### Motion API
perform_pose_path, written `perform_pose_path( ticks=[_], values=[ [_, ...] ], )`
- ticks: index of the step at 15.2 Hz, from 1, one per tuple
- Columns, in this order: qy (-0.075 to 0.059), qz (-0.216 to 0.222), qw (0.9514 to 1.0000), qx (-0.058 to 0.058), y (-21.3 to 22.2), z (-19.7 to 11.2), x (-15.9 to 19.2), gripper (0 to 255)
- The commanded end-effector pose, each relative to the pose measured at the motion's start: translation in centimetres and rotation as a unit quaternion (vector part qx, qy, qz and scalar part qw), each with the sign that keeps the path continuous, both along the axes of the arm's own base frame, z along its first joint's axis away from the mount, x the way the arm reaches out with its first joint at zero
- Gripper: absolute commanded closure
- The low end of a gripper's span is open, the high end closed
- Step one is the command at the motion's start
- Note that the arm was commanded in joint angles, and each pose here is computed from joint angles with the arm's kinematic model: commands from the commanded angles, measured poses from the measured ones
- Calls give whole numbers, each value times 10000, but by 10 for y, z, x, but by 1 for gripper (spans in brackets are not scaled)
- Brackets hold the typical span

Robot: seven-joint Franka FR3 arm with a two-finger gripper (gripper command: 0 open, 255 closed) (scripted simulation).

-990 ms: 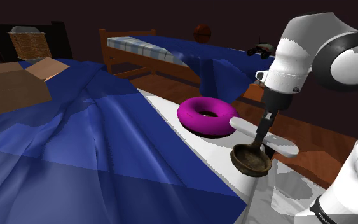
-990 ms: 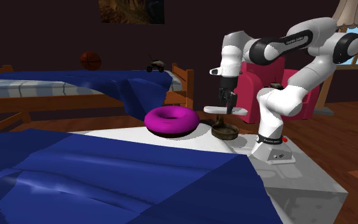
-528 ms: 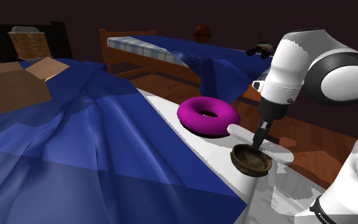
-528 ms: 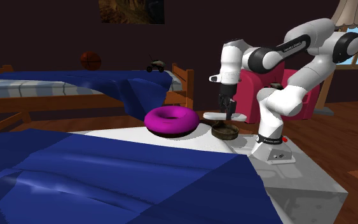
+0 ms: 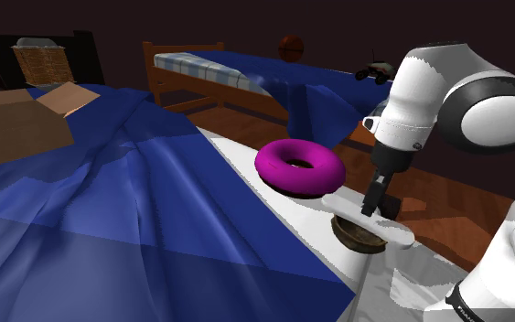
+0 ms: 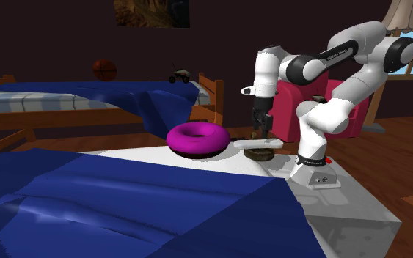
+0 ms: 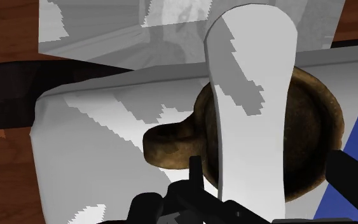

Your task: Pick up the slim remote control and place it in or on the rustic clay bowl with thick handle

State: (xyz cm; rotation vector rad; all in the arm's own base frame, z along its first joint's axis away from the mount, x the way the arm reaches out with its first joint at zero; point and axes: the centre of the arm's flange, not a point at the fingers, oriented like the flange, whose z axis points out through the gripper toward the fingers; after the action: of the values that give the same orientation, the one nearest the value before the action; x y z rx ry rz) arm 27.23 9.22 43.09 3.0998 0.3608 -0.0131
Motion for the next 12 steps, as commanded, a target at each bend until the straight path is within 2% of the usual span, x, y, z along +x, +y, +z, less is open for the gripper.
perform_pose_path(
  ticks=[1,4,8,12],
  values=[
    [-1,0,10000,0,0,0,0,0],
    [0,0,10000,0,0,0,0,0],
    [-1,0,10000,0,1,50,0,0],
    [-1,0,10000,0,1,50,0,0]
  ],
)
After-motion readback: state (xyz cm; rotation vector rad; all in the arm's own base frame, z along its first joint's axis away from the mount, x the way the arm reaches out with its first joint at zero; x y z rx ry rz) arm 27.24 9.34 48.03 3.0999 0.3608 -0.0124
